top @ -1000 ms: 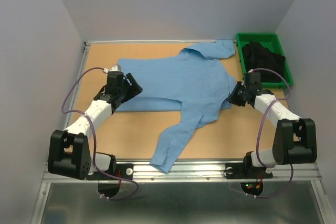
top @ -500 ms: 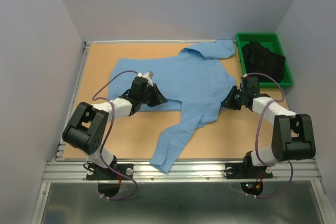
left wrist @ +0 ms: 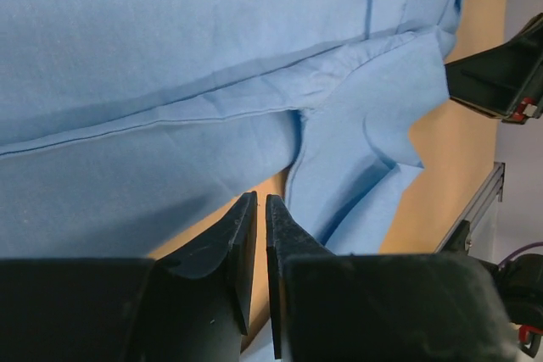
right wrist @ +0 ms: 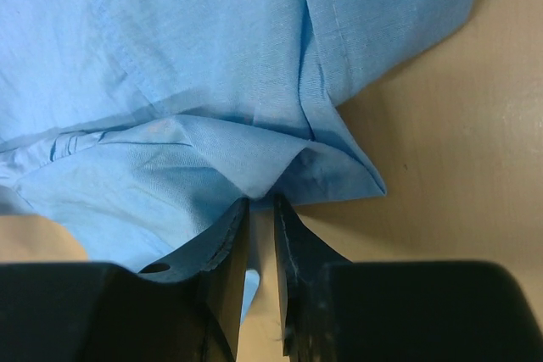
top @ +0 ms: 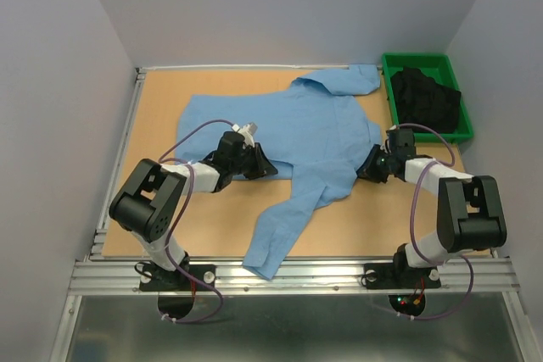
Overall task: Fold and stack the long sleeve shirts
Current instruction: Fold the shirt
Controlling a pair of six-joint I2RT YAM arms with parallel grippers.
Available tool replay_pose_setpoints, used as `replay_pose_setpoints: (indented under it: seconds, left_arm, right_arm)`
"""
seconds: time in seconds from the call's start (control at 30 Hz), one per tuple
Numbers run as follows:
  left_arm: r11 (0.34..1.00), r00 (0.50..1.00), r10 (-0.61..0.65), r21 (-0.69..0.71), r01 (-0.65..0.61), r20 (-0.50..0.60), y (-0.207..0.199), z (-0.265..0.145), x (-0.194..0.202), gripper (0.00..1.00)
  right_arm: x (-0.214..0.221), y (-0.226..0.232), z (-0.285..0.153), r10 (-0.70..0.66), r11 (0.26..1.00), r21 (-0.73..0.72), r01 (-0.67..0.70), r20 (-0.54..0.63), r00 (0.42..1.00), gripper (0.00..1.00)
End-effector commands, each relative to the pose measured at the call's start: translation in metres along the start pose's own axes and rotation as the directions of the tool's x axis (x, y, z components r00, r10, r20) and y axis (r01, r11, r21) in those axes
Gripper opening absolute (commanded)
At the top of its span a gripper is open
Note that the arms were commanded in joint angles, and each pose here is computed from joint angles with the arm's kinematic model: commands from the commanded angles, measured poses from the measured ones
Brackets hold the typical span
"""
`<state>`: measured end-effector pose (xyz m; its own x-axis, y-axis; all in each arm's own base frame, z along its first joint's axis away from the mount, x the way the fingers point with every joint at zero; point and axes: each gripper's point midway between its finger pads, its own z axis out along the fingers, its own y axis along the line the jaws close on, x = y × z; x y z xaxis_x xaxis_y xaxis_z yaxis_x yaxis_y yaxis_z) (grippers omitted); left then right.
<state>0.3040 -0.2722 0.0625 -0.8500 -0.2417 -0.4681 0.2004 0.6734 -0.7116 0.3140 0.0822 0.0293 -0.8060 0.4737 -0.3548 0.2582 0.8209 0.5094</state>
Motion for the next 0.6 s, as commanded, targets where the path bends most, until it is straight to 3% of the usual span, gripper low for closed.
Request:
replay_pose_setpoints:
  seconds: [0.0,0.23,0.57]
  left_arm:
    - [0.999,1.0,-0.016,-0.027,0.016,-0.021,0.016,0.004,0.014,0.2]
    - [0.98,0.993,-0.117,-0.162,0.114,-0.008,0.056,0.0,0.021,0.19]
    - [0.913,0.95,-0.283,-0.268,0.309,0.13,0.11,-0.045,0.007,0.18]
  right_arm:
    - [-0.001,-0.009,0.006,0.007,1.0,0.019,-0.007,0.017,1.0,0.24]
    - [0.007,-0.028,0.013,0.055,0.993,0.1,-0.056,0.014,0.998,0.23]
    - [0.006,-0.044,0.014,0.074,0.98,0.184,-0.078,0.026,0.997,0.21]
